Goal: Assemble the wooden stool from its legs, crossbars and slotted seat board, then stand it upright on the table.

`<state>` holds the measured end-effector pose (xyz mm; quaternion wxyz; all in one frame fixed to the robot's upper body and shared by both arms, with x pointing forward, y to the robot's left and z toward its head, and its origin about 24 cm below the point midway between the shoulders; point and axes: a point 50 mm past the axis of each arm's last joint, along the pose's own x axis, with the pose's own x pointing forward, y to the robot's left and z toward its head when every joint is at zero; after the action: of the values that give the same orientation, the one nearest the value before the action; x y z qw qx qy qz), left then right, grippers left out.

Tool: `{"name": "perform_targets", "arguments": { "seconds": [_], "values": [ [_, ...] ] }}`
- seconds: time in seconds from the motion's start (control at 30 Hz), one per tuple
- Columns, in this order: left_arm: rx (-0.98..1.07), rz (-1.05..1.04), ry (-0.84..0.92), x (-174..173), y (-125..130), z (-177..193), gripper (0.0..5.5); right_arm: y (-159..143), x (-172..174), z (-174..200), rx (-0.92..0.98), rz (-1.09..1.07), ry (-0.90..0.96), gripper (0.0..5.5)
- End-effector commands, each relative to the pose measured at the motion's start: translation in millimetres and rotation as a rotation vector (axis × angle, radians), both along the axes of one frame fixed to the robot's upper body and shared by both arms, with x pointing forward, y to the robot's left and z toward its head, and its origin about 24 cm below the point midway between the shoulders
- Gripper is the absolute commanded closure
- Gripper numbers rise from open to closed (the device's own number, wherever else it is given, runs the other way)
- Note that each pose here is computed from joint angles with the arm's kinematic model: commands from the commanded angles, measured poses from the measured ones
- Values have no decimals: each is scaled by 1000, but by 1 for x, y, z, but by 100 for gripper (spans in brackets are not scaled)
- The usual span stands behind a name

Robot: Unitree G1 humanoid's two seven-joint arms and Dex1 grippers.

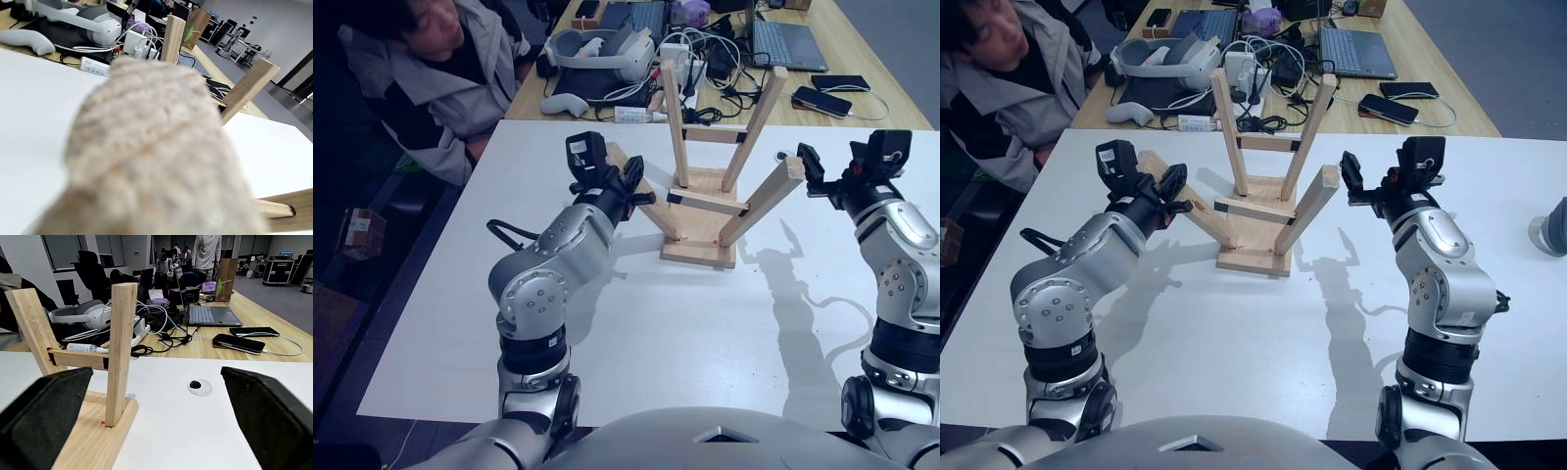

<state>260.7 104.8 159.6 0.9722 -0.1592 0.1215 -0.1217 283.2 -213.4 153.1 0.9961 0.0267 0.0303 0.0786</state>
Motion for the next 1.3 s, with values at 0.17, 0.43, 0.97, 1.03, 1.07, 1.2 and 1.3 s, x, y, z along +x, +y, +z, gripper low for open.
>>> {"name": "perform_targets", "arguments": {
  "seconds": [0.17, 0.43, 0.97, 1.03, 1.07, 1.2, 1.3],
  "values": [
    [70, -105, 61, 1, -7, -10, 449, 2, 3, 14, -20, 57, -74, 62],
    [64, -148, 102, 4, -6, -14, 449, -16, 8, 37, 33, 81, -181, 62],
    [226, -359, -2, 6, -20, -11, 449, 4, -42, 86, 272, 733, -166, 62],
    [224, -357, 6, 7, -18, -12, 449, 10, -54, 81, 248, 801, -118, 62],
    [225, -359, 14, 8, -18, -13, 449, 12, -59, 79, 242, 821, -97, 62],
    [217, -372, 65, 11, -16, -19, 449, 11, -72, 72, 190, 857, -14, 62],
    [215, -399, 116, 14, -17, -24, 449, 7, -73, 68, 150, 838, 16, 62]
  ]
}}
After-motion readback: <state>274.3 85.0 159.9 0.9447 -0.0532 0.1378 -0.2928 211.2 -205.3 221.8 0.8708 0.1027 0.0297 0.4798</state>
